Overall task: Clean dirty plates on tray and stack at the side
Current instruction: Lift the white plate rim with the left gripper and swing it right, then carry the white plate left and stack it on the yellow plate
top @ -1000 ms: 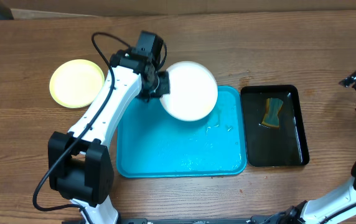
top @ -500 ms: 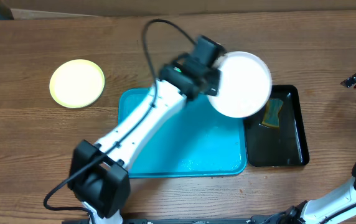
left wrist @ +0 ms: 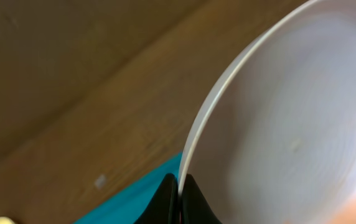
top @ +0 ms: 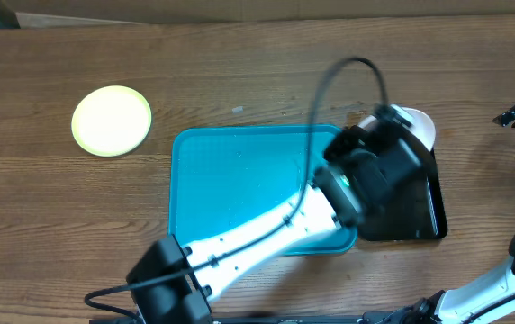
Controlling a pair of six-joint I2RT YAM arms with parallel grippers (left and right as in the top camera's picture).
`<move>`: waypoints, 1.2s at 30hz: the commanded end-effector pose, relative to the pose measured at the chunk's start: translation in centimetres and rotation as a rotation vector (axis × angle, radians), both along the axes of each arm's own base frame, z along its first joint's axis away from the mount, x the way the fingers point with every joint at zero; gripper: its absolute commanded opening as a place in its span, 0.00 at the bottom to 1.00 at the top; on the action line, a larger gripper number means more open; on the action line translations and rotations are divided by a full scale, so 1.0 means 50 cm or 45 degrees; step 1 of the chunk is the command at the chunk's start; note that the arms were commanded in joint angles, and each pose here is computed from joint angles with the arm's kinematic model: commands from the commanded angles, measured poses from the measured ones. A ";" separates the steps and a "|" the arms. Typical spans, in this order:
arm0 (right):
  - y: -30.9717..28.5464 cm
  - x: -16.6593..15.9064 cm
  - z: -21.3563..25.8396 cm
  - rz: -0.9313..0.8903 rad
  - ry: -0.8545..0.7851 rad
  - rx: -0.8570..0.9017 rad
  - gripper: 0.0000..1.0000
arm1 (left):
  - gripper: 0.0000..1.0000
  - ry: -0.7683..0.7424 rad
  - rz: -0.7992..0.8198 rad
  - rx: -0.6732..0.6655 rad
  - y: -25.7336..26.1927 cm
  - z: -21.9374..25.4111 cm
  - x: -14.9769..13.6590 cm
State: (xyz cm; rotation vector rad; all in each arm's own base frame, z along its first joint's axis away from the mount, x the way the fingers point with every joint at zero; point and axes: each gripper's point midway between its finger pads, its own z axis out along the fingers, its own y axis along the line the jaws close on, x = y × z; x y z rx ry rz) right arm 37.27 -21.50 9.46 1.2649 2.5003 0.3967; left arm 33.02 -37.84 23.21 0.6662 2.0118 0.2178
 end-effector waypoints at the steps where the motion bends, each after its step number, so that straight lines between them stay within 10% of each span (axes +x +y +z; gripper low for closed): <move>1: -0.004 0.010 0.023 0.000 -0.037 -0.020 1.00 | 0.04 -0.307 0.078 0.241 0.009 0.091 -0.014; 15: -0.004 0.010 0.023 0.000 -0.037 -0.020 1.00 | 0.04 -0.329 0.014 0.152 -0.030 0.107 -0.023; 28: -0.004 0.010 0.023 0.000 -0.037 -0.020 1.00 | 0.04 0.607 -0.027 -0.538 0.021 -0.073 0.064; 36: -0.004 0.010 0.023 0.000 -0.037 -0.020 1.00 | 0.04 0.975 0.273 -1.045 0.309 -0.081 0.223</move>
